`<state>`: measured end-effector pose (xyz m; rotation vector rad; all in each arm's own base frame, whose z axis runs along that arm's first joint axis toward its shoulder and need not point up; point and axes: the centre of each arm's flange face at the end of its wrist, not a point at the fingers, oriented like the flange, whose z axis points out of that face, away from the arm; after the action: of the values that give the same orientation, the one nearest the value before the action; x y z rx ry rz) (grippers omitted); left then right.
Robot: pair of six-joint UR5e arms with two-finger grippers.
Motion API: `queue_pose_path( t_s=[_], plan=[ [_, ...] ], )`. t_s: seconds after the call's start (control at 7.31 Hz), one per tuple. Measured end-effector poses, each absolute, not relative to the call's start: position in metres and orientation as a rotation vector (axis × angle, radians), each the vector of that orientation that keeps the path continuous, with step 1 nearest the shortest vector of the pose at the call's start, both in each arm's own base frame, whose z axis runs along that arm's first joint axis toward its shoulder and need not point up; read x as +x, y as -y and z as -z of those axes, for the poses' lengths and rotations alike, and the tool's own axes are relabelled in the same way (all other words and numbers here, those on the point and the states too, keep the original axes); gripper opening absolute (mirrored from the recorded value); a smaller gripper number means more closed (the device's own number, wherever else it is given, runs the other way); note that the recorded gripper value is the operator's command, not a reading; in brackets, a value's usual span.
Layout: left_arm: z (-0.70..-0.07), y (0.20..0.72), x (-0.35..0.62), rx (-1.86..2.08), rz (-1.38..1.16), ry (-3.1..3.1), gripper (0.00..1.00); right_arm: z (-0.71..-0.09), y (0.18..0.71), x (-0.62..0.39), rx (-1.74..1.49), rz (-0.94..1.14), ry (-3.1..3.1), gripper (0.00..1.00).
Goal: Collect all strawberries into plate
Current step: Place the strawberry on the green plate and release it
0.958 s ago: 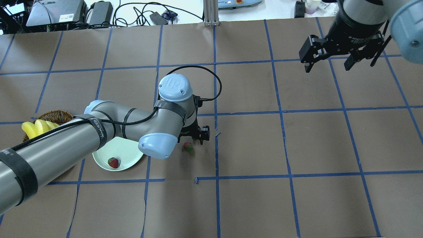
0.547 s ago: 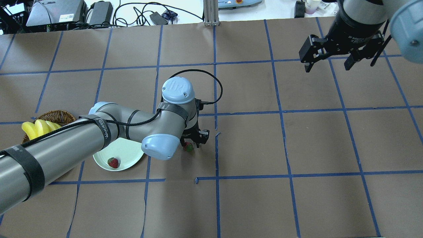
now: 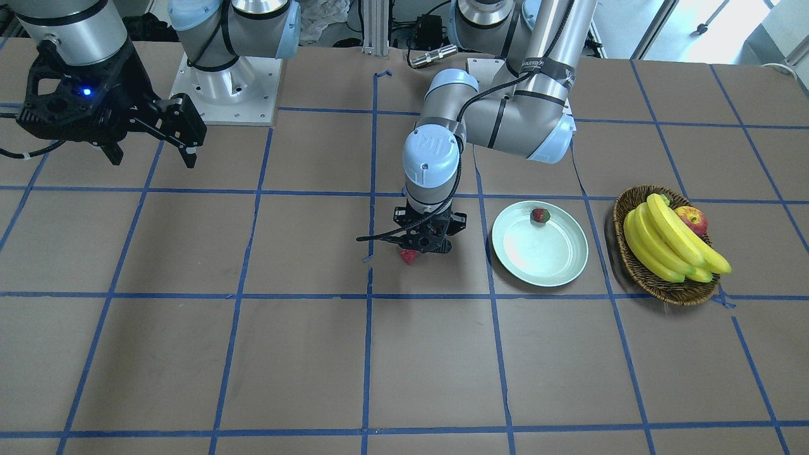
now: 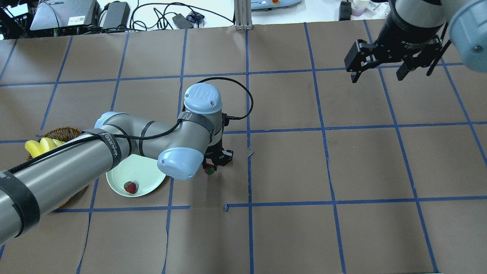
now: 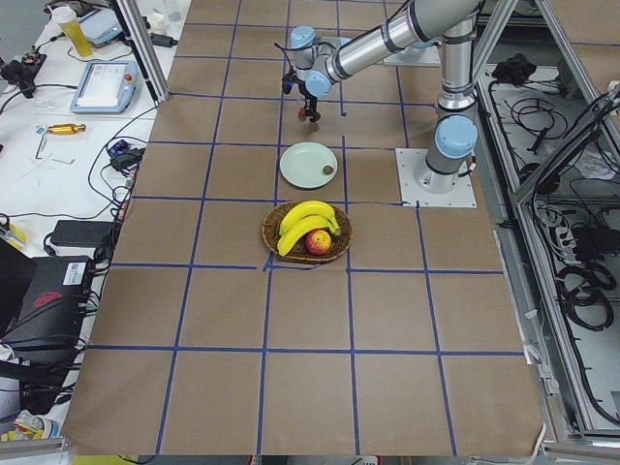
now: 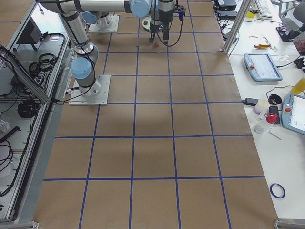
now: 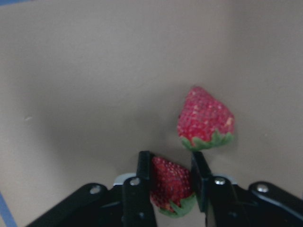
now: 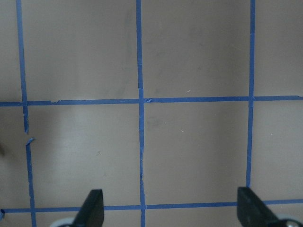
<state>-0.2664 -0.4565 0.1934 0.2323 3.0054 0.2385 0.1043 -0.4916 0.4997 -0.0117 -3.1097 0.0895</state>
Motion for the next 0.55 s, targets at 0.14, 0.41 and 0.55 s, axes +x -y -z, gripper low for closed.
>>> queue_pose_path(
  t_s=[0.14, 0.41, 0.55],
  plan=[
    [-0.204, 0.463, -0.239, 0.248, -0.290, -2.969, 0.17, -0.500, 0.492, 0.104, -0.011, -0.089, 3.110, 1.00],
    [-0.209, 0.472, -0.170, 0.291, -0.393, -2.934, 0.26, -0.499, 0.492, 0.105, -0.011, -0.089, 3.110, 1.00],
    [-0.209, 0.473, -0.141, 0.323, -0.427, -2.925, 0.99, -0.500, 0.492, 0.105, -0.011, -0.089, 3.110, 1.00]
  ],
)
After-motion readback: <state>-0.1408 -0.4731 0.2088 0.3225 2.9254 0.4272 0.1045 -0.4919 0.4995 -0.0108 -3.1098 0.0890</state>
